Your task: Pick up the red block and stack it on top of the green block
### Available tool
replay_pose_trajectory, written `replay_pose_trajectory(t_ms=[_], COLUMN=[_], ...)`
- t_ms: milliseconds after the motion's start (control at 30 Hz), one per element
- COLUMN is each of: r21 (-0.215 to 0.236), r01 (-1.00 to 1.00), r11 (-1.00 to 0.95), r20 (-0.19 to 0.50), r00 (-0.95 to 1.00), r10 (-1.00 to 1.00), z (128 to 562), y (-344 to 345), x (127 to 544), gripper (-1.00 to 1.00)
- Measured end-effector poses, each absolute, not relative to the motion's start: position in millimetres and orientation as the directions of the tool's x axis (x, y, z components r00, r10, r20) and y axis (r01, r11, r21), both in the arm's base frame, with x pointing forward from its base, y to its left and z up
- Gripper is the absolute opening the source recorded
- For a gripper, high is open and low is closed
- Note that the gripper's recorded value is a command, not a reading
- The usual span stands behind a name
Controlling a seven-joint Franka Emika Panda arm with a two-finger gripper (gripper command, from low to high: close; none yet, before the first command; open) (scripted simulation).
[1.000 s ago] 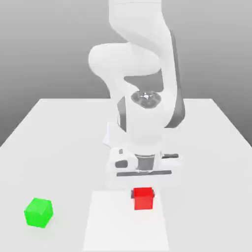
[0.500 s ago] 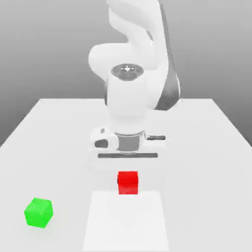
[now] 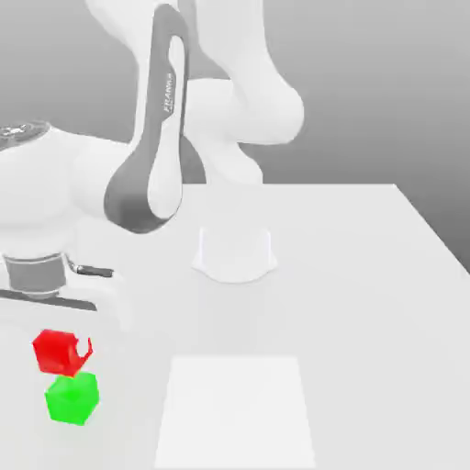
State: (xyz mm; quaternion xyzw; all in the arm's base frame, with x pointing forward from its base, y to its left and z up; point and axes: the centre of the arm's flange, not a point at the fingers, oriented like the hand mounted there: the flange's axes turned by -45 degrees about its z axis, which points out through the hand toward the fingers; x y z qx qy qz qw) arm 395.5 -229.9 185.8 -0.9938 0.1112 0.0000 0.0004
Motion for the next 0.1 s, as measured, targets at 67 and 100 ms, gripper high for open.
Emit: replay_pose_trajectory(t_ms=[67,100], r21=[-0.001,-0.001], r01=[-0.221,-0.221], r11=[-0.975,-0.975], r20=[0.000,0.000], r00=[0.975,0.975], r10=[-0.221,-0.221], z=[185.8,185.8], y=[-229.9,-229.9], x=[395.5,395.5], gripper=[1.00,1.00])
